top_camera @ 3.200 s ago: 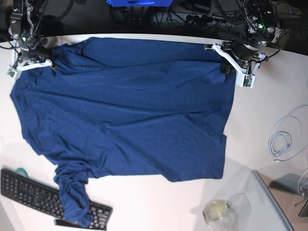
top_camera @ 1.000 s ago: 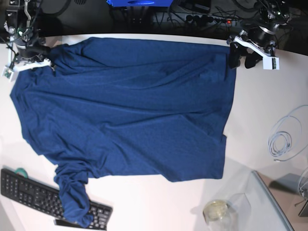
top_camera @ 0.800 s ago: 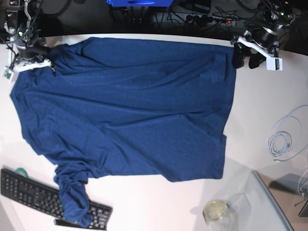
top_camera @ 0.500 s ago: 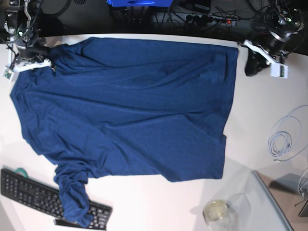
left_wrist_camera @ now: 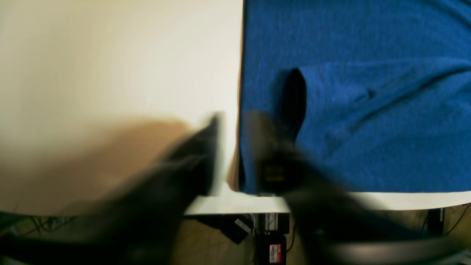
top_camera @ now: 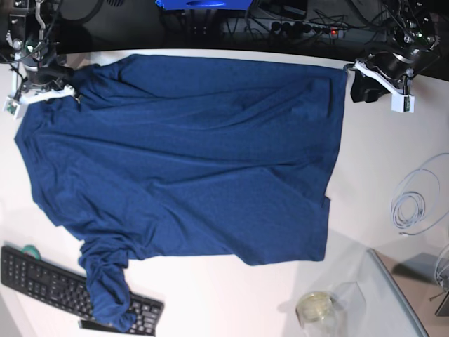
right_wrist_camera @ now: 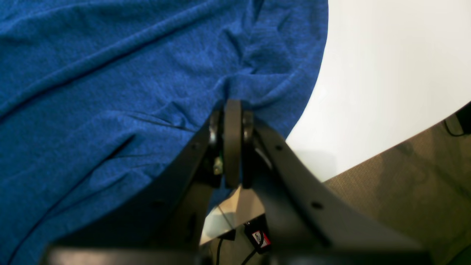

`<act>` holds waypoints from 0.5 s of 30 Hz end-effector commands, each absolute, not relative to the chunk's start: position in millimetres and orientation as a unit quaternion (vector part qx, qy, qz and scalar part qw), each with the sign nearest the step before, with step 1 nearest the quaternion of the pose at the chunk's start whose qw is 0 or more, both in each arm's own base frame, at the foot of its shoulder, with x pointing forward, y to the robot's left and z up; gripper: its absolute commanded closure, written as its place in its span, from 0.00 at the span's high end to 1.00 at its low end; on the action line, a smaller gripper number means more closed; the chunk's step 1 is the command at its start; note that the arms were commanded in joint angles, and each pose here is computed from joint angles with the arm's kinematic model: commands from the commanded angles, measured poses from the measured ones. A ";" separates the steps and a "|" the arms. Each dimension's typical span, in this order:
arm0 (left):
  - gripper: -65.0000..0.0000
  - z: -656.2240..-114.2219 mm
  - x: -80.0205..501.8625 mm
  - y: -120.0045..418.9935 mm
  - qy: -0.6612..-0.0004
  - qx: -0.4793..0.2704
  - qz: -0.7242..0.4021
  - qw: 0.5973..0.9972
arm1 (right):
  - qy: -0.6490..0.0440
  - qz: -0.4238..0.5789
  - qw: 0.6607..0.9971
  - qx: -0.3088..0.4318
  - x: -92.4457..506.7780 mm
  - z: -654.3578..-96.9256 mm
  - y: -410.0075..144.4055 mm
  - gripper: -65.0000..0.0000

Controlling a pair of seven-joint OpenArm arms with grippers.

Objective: Layout the t-shirt on the table in an organized manner, then fold the t-shirt properly
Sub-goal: 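Pull the held corners apart with both grippers to stretch the shirt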

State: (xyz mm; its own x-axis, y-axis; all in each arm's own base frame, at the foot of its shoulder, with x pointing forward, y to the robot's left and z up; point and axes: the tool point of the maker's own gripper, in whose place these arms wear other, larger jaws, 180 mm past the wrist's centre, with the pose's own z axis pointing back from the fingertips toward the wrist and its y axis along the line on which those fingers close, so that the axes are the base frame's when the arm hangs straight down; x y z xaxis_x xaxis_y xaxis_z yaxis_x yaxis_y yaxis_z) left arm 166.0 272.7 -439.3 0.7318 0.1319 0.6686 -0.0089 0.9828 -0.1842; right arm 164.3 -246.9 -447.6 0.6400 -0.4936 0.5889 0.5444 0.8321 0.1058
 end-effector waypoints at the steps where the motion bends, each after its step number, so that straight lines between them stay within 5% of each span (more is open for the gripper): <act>1: 0.53 -433.3 164.6 275.6 -0.373 -0.084 0.034 0.924 | -0.329 -0.279 0.901 -0.045 169.1 -439.9 -251.0 0.00; 5: 0.85 -439.2 160.0 272.1 -0.365 -0.090 0.038 0.926 | -0.329 -0.279 0.901 -0.045 169.1 -439.9 -251.0 0.00; 15: 0.86 -476.8 151.0 256.1 -0.333 -0.129 0.093 0.929 | -0.332 -0.282 0.899 -0.047 169.4 -438.8 -253.7 0.00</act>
State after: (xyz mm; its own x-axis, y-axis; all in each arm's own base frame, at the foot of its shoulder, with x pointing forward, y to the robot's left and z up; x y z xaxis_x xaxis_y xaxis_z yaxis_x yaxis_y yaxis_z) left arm 154.2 257.1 -476.0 0.7501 0.2685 0.6043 -0.0950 0.9482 -0.3033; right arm 162.5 -246.8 -448.3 0.6405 -0.4957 0.5866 0.5468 0.8307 0.1049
